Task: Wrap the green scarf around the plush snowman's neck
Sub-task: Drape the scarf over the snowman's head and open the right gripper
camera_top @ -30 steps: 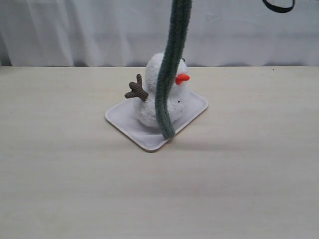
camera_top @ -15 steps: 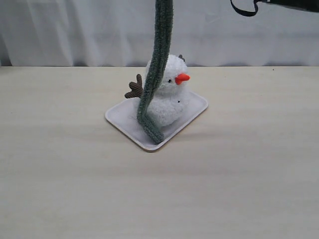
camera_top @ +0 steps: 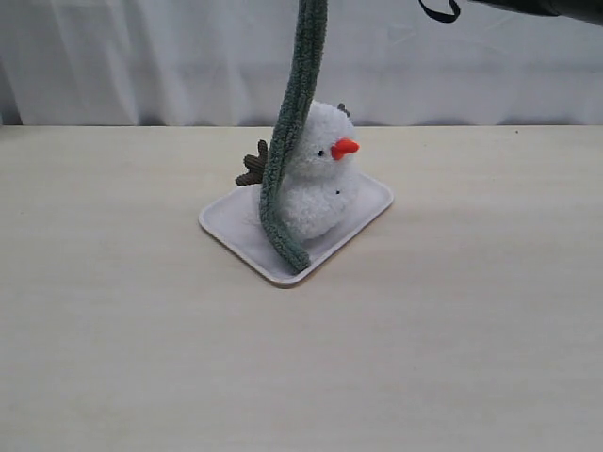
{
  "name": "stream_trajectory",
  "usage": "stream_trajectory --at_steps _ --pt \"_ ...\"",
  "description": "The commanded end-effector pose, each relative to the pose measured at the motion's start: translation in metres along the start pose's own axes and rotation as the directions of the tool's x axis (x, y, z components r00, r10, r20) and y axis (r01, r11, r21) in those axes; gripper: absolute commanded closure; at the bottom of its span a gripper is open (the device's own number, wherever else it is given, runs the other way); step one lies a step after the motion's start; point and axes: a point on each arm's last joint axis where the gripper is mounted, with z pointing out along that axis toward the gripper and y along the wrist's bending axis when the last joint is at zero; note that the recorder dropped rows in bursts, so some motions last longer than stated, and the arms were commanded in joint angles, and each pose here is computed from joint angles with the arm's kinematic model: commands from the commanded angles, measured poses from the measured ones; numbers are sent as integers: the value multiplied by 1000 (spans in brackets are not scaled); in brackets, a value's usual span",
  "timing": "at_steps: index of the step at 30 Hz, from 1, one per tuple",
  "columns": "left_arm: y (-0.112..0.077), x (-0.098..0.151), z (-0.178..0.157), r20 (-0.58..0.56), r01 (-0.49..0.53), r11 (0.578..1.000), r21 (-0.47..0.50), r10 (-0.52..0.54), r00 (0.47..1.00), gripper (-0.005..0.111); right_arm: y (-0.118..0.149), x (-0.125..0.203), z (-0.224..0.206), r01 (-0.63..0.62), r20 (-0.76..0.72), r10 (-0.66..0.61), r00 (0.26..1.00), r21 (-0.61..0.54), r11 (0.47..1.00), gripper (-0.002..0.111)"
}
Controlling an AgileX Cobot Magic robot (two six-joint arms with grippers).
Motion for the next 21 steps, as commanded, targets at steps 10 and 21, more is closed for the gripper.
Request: stream_trajectory --at_steps 10,21 --pt "0 -1 0 16 3 1000 3 -3 1000 107 -8 3 7 81 -18 -80 997 65 995 104" --pt "0 -1 0 16 3 1000 3 -3 1000 107 -19 18 10 85 -86 -71 994 166 983 104"
